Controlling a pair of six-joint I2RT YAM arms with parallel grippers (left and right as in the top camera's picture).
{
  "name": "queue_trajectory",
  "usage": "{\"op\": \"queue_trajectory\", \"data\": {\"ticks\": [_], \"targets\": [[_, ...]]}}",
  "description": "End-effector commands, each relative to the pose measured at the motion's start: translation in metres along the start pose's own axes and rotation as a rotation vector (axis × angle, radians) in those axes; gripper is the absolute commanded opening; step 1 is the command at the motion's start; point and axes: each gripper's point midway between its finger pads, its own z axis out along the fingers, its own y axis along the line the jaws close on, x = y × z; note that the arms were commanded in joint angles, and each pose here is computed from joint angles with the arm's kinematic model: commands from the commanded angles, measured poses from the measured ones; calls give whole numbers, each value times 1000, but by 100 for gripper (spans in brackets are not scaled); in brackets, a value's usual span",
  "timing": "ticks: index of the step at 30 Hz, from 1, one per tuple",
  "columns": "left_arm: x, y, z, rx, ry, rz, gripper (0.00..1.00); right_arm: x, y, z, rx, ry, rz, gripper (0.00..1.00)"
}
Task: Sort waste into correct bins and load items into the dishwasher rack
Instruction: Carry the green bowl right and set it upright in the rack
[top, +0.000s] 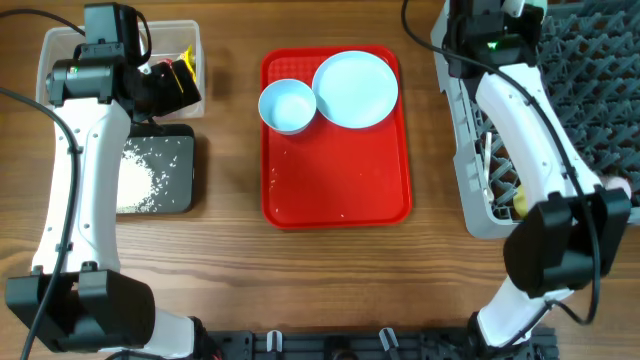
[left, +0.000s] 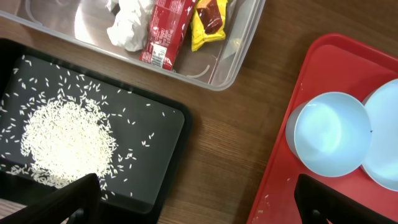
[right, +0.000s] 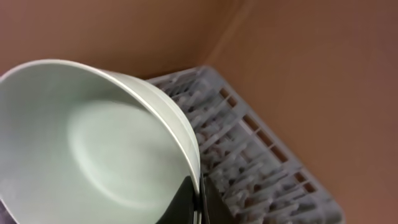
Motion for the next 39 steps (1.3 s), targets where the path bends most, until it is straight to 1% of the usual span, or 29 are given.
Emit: {"op": "queue_trajectory", "data": {"ticks": [1,5,9,12,23,33,39], "targets": [[1,1,5,-1,10,-12,100,1,5,12,65,-6,-162,4],[1,1,5,-1,10,-12,100,1,25,22,48,-26,-262,4],[1,1,5,-1,10,-12,100,16,42,33,44,-7,-350,4],[1,1,5,-1,10,-13,100,29,44,46,76,25,-376,4],[1,1,5,-1,10,-12,100,43,38,69,84,65,-385,4],[1,1,5,-1,10,-12,100,63,52,80,76,97,-430,4],[1,1,5,-1,10,-12,100,63,52,80,78,95,-386,4]]}}
